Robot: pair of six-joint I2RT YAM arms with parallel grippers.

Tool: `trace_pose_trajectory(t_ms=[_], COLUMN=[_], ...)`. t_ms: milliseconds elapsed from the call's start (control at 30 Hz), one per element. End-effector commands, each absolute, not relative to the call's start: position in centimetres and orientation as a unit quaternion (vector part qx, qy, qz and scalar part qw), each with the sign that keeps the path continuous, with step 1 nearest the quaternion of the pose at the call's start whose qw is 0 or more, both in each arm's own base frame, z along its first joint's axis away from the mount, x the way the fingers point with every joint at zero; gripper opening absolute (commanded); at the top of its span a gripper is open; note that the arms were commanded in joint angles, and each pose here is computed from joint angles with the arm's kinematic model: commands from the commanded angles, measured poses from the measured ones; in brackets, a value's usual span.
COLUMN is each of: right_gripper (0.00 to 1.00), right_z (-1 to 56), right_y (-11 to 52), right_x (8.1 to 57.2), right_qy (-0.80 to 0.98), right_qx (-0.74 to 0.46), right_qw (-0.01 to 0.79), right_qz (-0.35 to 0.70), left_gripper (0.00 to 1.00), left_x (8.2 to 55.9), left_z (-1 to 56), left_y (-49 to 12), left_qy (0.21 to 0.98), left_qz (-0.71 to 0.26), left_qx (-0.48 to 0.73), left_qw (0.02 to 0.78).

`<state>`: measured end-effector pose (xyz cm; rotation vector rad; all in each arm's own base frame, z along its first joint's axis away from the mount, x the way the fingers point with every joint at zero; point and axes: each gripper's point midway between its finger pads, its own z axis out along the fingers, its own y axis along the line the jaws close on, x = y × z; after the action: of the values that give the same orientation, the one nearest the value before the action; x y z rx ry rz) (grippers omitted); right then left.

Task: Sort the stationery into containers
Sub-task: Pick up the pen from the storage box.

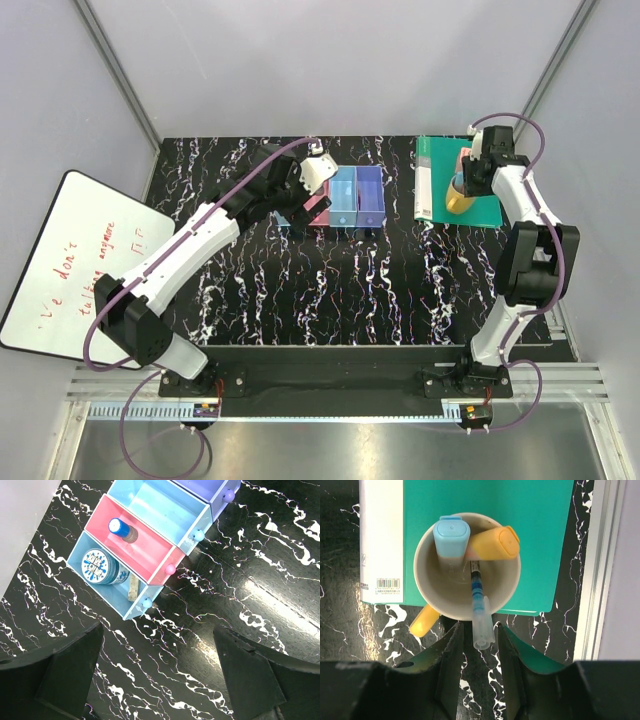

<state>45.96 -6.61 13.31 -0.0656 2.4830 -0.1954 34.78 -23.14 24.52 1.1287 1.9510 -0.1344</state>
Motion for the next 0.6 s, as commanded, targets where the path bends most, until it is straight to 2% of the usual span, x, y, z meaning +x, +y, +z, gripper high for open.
trace_pose_trajectory(t_ms=[0, 267, 333, 567], right_gripper=[0.41, 0.25, 0.18, 0.02], right_z=[15.4, 15.0, 15.0, 18.9], right_y=[-6.6, -6.8, -6.8, -6.7], right_x=[48.0, 48.3, 48.2, 47.9], right_qy=[0.931, 0.932, 0.932, 0.919], right_qx=[-0.032, -0.032, -0.033, -0.025], right_qw=[0.356, 0.354, 0.354, 0.387], right_qz=[-0.069, -0.072, -0.072, -0.078], left_gripper=[0.99, 0.99, 0.99, 0.99], left_x=[35.0, 35.1, 35.1, 35.0], left_z=[26.1, 25.9, 25.9, 26.2], left_y=[-23.1, -23.2, -23.2, -23.3], left_qy=[0.772, 0.773, 0.772, 0.772], left_qz=[-0.047, -0.046, -0.047, -0.048], left_qx=[0.447, 0.448, 0.449, 0.447], left_qw=[0.449, 0.447, 0.447, 0.45])
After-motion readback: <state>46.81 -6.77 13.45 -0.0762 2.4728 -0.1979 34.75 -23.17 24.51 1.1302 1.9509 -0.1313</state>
